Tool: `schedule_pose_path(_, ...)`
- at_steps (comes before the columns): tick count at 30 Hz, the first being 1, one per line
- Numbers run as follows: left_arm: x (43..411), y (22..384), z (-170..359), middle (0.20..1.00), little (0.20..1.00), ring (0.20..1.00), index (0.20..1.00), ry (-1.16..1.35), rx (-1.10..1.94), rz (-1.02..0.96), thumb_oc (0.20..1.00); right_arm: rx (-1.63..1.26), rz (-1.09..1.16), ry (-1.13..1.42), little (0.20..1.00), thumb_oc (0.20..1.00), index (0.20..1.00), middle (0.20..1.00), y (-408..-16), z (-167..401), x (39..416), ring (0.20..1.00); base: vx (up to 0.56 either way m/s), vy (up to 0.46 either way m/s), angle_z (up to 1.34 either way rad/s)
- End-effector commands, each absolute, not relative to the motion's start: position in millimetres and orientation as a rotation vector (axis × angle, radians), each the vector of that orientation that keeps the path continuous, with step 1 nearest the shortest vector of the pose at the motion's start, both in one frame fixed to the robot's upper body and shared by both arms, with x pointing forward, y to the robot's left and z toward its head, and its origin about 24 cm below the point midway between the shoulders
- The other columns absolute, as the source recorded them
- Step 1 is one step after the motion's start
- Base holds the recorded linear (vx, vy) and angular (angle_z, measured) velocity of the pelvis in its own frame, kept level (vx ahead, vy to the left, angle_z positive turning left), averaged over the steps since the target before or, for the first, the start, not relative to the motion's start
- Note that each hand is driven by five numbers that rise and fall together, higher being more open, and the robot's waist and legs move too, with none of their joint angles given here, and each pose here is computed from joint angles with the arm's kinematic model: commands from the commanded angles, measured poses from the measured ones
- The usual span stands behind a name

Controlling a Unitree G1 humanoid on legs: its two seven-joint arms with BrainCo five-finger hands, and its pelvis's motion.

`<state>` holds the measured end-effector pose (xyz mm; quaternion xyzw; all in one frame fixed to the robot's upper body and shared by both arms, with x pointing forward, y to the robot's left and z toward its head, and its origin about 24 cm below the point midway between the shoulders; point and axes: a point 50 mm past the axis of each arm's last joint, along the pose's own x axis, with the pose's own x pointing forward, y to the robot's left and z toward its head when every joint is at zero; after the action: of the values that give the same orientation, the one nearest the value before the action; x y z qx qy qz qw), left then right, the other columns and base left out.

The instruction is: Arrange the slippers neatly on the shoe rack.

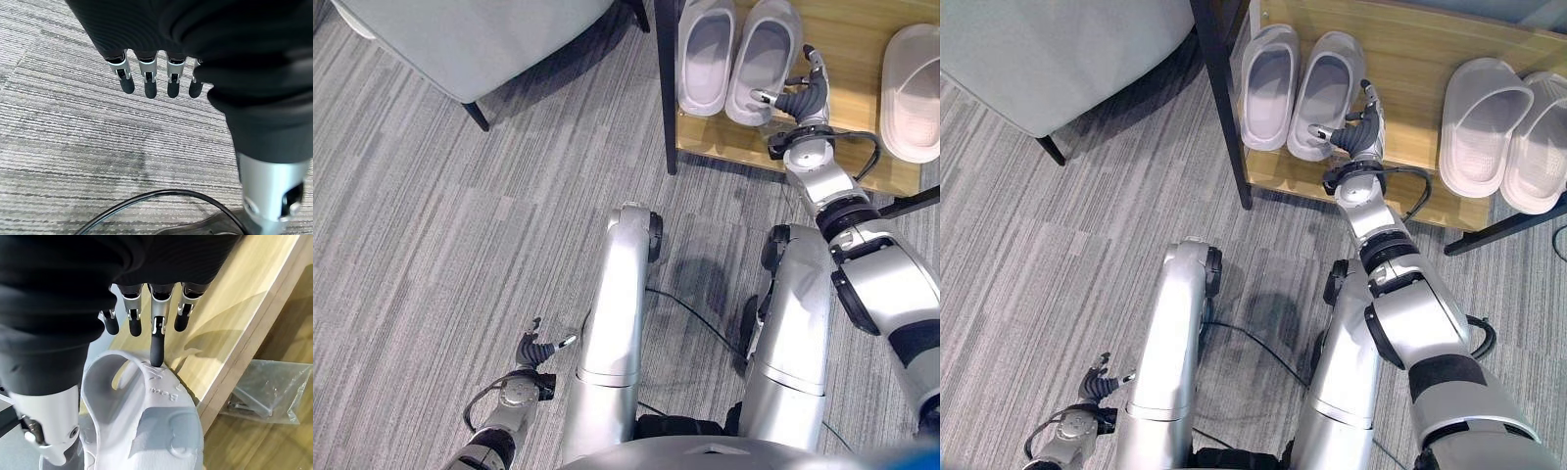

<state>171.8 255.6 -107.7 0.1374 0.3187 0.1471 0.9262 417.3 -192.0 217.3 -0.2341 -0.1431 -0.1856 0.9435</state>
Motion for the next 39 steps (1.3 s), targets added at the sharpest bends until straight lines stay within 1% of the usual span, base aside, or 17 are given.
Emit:
schedule_pose_path(1, 161, 253, -108, 1.0, 1.0, 1.0, 1.0, 0.639, 0.346, 0.227, 1.0, -0.468, -0.237, -0.45, 1.0, 1.0, 1.0, 1.0, -149, 264, 421, 1.0, 0.0, 0.0, 0.0)
schedule_pose_path(6, 152, 254, -114, 1.0, 1.0, 1.0, 1.0, 0.677, 0.355, 0.224, 1.0, -0.472, -0.239, -0.455, 1.0, 1.0, 1.0, 1.0, -151, 270, 421, 1.0, 0.0, 0.0, 0.0)
schedule_pose_path(10, 155, 253, -113, 1.0, 1.0, 1.0, 1.0, 0.671, 0.355, 0.216, 1.0, -0.433, -0.231, -0.45, 1.0, 1.0, 1.0, 1.0, -153, 275, 422, 1.0, 0.0, 0.0, 0.01)
schedule_pose_path(20, 157, 252, -114, 1.0, 1.0, 1.0, 1.0, 0.678, 0.347, 0.221, 1.0, -0.44, -0.185, -0.465, 1.0, 1.0, 1.0, 1.0, -141, 280, 422, 1.0, 0.0, 0.0, 0.0)
schedule_pose_path(24, 159, 252, -114, 1.0, 1.0, 1.0, 1.0, 0.676, 0.348, 0.226, 1.0, -0.446, -0.202, -0.499, 1.0, 1.0, 1.0, 1.0, -142, 286, 420, 1.0, 0.0, 0.0, 0.0)
schedule_pose_path(25, 158, 251, -115, 1.0, 1.0, 1.0, 1.0, 0.679, 0.352, 0.235, 1.0, -0.451, -0.253, -0.545, 1.0, 1.0, 1.0, 1.0, -147, 289, 417, 1.0, 0.0, 0.0, 0.0)
schedule_pose_path(27, 158, 250, -114, 1.0, 1.0, 1.0, 1.0, 0.675, 0.35, 0.238, 1.0, -0.424, -0.272, -0.57, 1.0, 1.0, 1.0, 1.0, -147, 291, 414, 1.0, 0.01, 0.018, 0.0)
schedule_pose_path(28, 157, 252, -113, 1.0, 1.0, 1.0, 1.0, 0.662, 0.351, 0.257, 1.0, -0.387, -0.302, -0.639, 1.0, 1.0, 1.0, 1.0, -152, 294, 407, 1.0, 0.03, 0.044, 0.01)
schedule_pose_path(29, 158, 254, -112, 1.0, 1.0, 1.0, 1.0, 0.654, 0.348, 0.268, 1.0, -0.372, -0.305, -0.652, 1.0, 1.0, 1.0, 1.0, -153, 292, 404, 1.0, 0.03, 0.045, 0.06)
schedule_pose_path(32, 158, 255, -110, 1.0, 1.0, 1.0, 1.0, 0.635, 0.317, 0.305, 1.0, -0.262, -0.368, -0.69, 1.0, 1.0, 1.0, 1.0, -177, 277, 390, 1.0, -0.03, 0.004, 0.02)
schedule_pose_path(36, 158, 254, -110, 1.0, 1.0, 1.0, 1.0, 0.629, 0.3, 0.303, 1.0, -0.31, -0.457, -0.669, 1.0, 1.0, 1.0, 1.0, -207, 245, 374, 1.0, -0.08, -0.003, 0.15)
schedule_pose_path(38, 159, 254, -109, 1.0, 1.0, 1.0, 1.0, 0.624, 0.296, 0.3, 1.0, -0.294, -0.477, -0.65, 1.0, 1.0, 1.0, 1.0, -211, 241, 374, 1.0, -0.14, 0.011, 0.12)
schedule_pose_path(39, 166, 254, -106, 1.0, 1.0, 1.0, 1.0, 0.611, 0.282, 0.298, 1.0, -0.293, -0.492, -0.641, 1.0, 1.0, 1.0, 1.0, -214, 239, 373, 1.0, -0.18, -0.003, 0.07)
